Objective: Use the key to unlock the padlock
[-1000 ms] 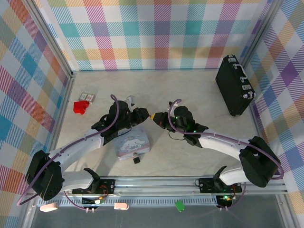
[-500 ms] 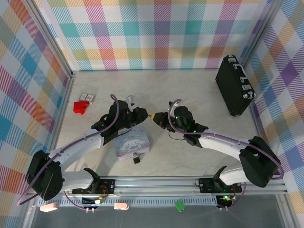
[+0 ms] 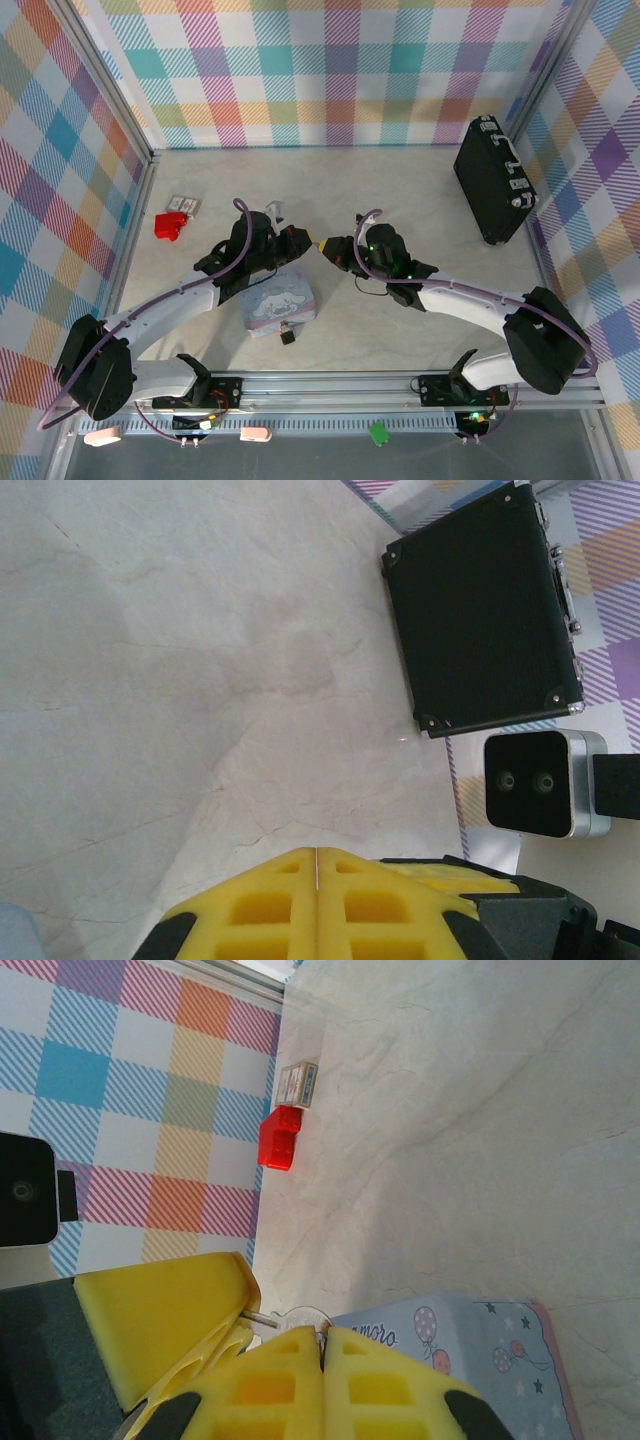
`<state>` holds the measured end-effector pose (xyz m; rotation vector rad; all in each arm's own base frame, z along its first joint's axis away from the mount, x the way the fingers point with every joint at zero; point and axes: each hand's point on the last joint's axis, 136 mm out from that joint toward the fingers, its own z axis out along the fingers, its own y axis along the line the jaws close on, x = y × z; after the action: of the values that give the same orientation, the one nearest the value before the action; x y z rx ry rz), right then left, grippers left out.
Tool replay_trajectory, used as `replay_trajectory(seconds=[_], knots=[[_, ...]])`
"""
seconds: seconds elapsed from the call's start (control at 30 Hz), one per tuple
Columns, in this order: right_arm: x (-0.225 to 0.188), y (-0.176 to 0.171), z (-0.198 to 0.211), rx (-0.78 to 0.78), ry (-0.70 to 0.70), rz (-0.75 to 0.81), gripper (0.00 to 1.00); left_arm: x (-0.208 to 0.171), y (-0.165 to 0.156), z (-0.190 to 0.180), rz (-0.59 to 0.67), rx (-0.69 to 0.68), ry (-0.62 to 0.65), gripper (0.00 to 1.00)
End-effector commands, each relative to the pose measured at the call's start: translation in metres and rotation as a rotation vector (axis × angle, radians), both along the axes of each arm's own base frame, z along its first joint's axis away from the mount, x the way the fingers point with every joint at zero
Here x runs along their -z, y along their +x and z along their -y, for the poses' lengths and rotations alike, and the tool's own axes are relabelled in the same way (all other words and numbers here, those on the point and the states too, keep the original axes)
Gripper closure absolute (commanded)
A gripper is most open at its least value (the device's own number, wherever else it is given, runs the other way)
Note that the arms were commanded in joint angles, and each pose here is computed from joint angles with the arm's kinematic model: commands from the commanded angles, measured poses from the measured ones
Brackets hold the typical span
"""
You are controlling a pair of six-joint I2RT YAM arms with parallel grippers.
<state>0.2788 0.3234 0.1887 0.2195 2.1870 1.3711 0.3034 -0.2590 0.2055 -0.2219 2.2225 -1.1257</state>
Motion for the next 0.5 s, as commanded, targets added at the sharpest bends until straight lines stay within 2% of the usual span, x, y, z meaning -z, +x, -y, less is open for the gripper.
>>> replay_trajectory(seconds=[0.0, 0.1, 0.33, 0.4, 0.47], knots=[[-0.013, 0.004, -0.004, 0.008, 0.01, 0.04, 0.94, -0.009, 0.004, -0.011, 0.029, -0.033, 0.017, 1.0], [-0.017, 0.006, -0.003, 0.012, 0.012, 0.06, 0.84, -0.007, 0.007, -0.02, 0.025, -0.046, 0.023, 1.0], [-0.031, 0.009, 0.003, 0.025, 0.024, 0.218, 0.42, -0.011, 0.012, -0.041, 0.033, -0.066, 0.055, 1.0], [-0.033, 0.01, 0.007, 0.04, 0.022, 0.255, 0.36, -0.013, 0.013, -0.047, 0.038, -0.077, 0.065, 1.0], [-0.031, 0.01, 0.011, 0.05, 0.013, 0.284, 0.33, -0.014, 0.013, -0.054, 0.044, -0.088, 0.079, 1.0]])
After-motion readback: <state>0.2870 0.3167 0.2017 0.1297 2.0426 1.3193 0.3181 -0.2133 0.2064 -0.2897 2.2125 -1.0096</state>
